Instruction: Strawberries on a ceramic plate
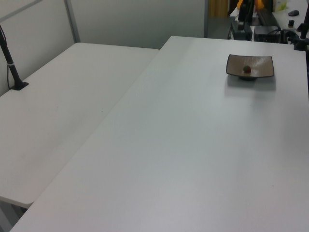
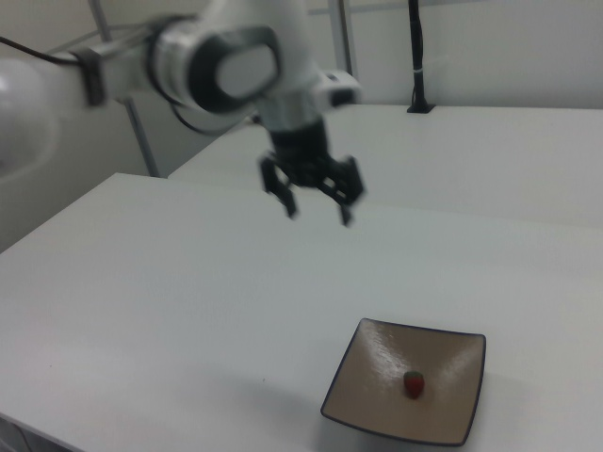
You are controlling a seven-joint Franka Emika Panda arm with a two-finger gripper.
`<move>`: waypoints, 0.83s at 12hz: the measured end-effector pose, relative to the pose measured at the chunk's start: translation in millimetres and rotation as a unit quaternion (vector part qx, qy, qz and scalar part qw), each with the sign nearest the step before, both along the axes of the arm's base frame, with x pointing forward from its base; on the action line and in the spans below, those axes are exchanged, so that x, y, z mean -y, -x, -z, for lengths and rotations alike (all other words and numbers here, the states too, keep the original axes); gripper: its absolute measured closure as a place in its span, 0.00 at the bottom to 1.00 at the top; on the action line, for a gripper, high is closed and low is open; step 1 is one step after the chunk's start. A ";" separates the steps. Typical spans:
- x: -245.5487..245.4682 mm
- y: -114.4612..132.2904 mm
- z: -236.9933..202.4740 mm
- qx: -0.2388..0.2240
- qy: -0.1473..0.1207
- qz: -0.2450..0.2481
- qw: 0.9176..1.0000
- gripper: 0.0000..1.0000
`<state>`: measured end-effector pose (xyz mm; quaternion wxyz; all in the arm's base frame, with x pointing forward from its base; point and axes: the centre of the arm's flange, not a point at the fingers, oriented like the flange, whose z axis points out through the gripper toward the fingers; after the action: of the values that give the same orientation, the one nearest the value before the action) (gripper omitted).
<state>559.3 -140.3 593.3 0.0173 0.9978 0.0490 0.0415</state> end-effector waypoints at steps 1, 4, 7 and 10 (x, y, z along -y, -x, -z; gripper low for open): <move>-25.5 15.5 -25.2 0.000 -0.012 -0.002 1.000 0.00; -104.8 35.9 -56.4 -0.004 -0.024 0.003 1.000 0.00; -188.1 35.0 -46.4 -0.016 -0.034 -0.020 0.999 0.00; -213.1 17.3 -23.1 -0.008 -0.035 -0.039 0.999 0.00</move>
<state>542.0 72.7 616.4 -0.0199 0.9954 0.0864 0.0356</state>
